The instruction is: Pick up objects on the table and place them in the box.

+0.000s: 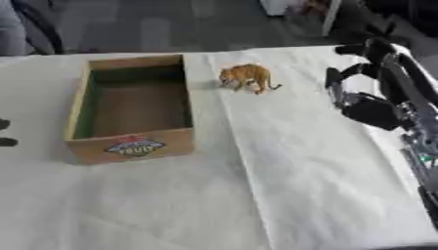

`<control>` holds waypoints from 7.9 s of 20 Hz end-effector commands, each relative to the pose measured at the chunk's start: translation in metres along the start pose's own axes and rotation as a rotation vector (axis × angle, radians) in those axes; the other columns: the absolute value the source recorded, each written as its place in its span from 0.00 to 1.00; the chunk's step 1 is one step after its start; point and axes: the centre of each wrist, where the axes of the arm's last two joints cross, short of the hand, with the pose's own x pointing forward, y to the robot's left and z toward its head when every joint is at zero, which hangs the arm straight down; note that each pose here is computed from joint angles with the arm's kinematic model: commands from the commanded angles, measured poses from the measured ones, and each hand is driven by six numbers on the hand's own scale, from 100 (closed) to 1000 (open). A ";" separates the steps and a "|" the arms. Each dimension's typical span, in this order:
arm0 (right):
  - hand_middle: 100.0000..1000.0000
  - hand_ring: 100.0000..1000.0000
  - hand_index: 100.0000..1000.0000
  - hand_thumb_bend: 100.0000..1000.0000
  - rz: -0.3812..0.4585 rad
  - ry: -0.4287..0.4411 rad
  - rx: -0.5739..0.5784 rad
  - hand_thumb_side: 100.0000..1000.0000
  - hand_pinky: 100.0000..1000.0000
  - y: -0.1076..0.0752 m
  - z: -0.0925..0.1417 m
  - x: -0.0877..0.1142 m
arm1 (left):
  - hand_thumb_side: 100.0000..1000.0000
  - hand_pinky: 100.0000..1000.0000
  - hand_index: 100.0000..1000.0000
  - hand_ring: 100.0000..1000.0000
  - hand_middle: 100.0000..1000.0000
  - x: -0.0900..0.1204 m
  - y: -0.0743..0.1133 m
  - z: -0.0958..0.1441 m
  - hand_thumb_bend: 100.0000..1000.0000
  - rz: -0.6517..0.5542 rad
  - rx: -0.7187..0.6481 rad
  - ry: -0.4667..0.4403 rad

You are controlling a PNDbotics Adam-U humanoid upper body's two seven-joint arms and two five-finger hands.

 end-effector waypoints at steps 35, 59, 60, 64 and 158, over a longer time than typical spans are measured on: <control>0.89 0.89 0.94 0.08 0.485 0.255 0.437 0.23 0.69 -0.003 -0.120 -0.099 | 0.52 0.51 0.63 0.67 0.53 0.013 -0.012 -0.009 0.26 0.020 -0.102 -0.038; 0.79 0.77 0.91 0.08 0.479 0.396 0.512 0.27 0.64 0.017 -0.095 -0.132 | 0.53 0.51 0.63 0.67 0.53 0.013 -0.014 -0.010 0.26 0.029 -0.107 -0.037; 0.78 0.76 0.90 0.07 0.482 0.397 0.507 0.26 0.63 0.018 -0.095 -0.133 | 0.53 0.51 0.63 0.67 0.53 0.013 -0.014 -0.010 0.26 0.029 -0.107 -0.037; 0.65 0.59 0.79 0.00 0.495 0.389 0.478 0.13 0.54 0.020 -0.094 -0.134 | 0.52 0.51 0.63 0.67 0.53 0.014 -0.014 -0.010 0.26 0.030 -0.106 -0.038; 0.67 0.60 0.78 0.00 -0.228 0.051 -0.267 0.48 0.41 -0.016 -0.029 -0.012 | 0.52 0.50 0.63 0.68 0.53 0.006 0.001 -0.004 0.29 -0.005 -0.019 -0.020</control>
